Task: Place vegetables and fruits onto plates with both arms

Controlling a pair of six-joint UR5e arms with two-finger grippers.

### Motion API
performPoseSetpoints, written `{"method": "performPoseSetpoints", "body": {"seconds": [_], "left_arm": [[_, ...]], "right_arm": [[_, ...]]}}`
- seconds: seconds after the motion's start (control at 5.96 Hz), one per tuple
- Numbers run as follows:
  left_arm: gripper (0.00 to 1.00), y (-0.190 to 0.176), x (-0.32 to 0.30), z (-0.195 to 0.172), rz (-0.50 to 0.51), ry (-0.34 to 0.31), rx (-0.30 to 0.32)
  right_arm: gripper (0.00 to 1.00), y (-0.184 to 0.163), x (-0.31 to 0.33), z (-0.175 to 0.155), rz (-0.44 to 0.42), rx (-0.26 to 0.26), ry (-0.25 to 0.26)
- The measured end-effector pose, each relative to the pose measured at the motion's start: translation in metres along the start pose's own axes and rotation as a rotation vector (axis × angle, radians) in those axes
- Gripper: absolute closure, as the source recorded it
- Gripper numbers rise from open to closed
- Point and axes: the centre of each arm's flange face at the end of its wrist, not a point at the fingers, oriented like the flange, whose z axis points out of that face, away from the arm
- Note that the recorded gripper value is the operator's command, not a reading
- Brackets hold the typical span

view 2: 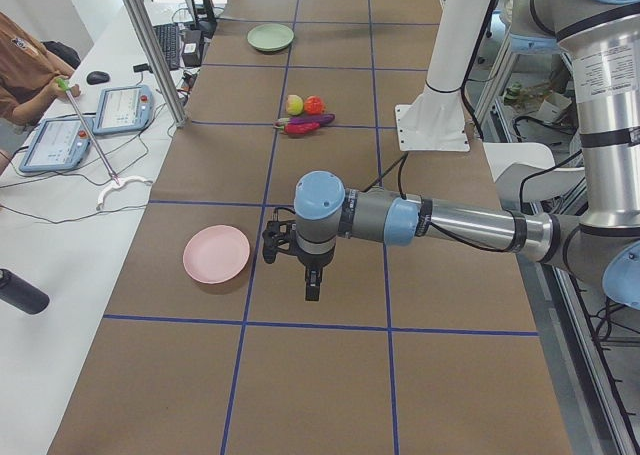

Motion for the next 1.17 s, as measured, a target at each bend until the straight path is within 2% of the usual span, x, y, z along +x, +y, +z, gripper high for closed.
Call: {"method": "performPoseSetpoints", "body": {"seconds": [0.34, 0.5, 0.67, 0.84, 1.01, 1.17], "left_arm": [[0.00, 0.000, 0.001, 0.000, 0.002, 0.007, -0.001], [0.00, 0.000, 0.003, 0.000, 0.001, 0.026, -0.004], [0.00, 0.001, 0.004, 0.001, -0.004, 0.044, -0.008], [0.00, 0.001, 0.005, 0.001, -0.005, 0.050, -0.009], [0.00, 0.001, 0.005, 0.002, -0.005, 0.053, -0.010], [0.00, 0.001, 0.005, 0.002, -0.005, 0.053, -0.011]], "right_arm": [[0.00, 0.002, -0.009, 0.001, -0.012, -0.014, -0.079], [0.00, 0.001, -0.028, 0.004, -0.065, -0.012, -0.137], [0.00, -0.008, -0.067, 0.010, -0.099, -0.011, -0.178], [0.00, -0.027, -0.130, 0.013, -0.077, -0.023, -0.208], [0.00, -0.044, -0.202, 0.012, -0.044, -0.030, -0.227], [0.00, -0.053, -0.268, 0.016, -0.019, -0.023, -0.223]]}}
